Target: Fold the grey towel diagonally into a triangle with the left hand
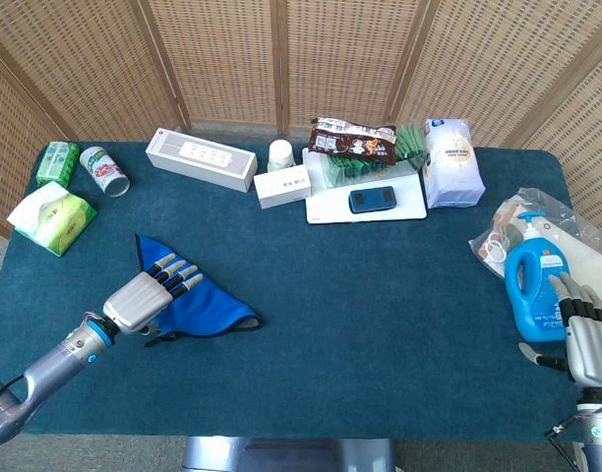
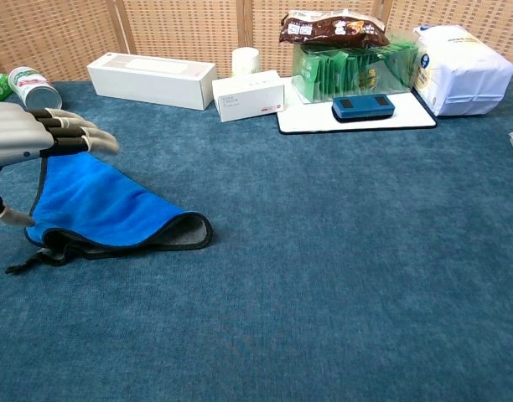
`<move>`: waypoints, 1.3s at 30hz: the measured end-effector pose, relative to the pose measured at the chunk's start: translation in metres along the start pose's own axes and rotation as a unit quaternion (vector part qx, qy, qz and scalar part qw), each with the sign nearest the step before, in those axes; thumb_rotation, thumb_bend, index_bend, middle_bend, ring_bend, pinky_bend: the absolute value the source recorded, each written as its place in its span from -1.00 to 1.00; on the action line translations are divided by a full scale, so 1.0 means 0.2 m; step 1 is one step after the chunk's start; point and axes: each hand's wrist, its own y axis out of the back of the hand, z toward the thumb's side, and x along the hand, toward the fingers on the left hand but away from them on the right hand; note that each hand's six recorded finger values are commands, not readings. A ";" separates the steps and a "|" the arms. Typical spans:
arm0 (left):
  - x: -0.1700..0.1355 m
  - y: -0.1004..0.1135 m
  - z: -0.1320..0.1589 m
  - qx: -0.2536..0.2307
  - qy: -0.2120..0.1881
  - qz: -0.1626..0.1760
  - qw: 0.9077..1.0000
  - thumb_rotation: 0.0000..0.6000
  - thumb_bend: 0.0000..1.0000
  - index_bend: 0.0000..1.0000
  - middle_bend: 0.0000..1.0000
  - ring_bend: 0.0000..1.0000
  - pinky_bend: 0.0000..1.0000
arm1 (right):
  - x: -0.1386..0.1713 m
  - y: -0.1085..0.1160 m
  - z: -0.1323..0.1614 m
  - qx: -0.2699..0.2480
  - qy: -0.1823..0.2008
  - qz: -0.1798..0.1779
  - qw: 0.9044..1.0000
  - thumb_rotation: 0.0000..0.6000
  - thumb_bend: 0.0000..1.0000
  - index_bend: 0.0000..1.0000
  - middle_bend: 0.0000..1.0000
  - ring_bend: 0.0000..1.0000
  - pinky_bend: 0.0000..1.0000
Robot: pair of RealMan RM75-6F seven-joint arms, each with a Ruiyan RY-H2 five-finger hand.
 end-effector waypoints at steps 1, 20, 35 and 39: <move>0.00 0.00 0.00 0.008 0.001 -0.001 1.000 1.00 -0.94 -1.00 -1.00 -1.00 -0.94 | 0.00 0.00 0.00 0.000 0.000 0.000 1.000 1.00 -1.00 -1.00 -1.00 -1.00 -1.00; -0.08 0.05 -0.16 0.021 0.073 0.061 0.995 1.00 -0.94 -1.00 -1.00 -1.00 -0.90 | 0.01 -0.01 0.01 0.003 0.004 0.002 1.000 1.00 -1.00 -1.00 -1.00 -1.00 -1.00; -0.50 -0.04 -0.28 -0.096 0.188 0.109 0.971 1.00 -0.94 -1.00 -1.00 -1.00 -0.96 | 0.01 0.00 0.04 0.033 0.016 -0.020 0.999 1.00 -1.00 -1.00 -1.00 -1.00 -1.00; -0.63 -0.08 -0.30 -0.129 0.224 0.120 0.959 1.00 -0.94 -1.00 -1.00 -1.00 -0.98 | 0.01 0.01 0.06 0.040 0.022 -0.035 0.998 1.00 -1.00 -1.00 -1.00 -1.00 -1.00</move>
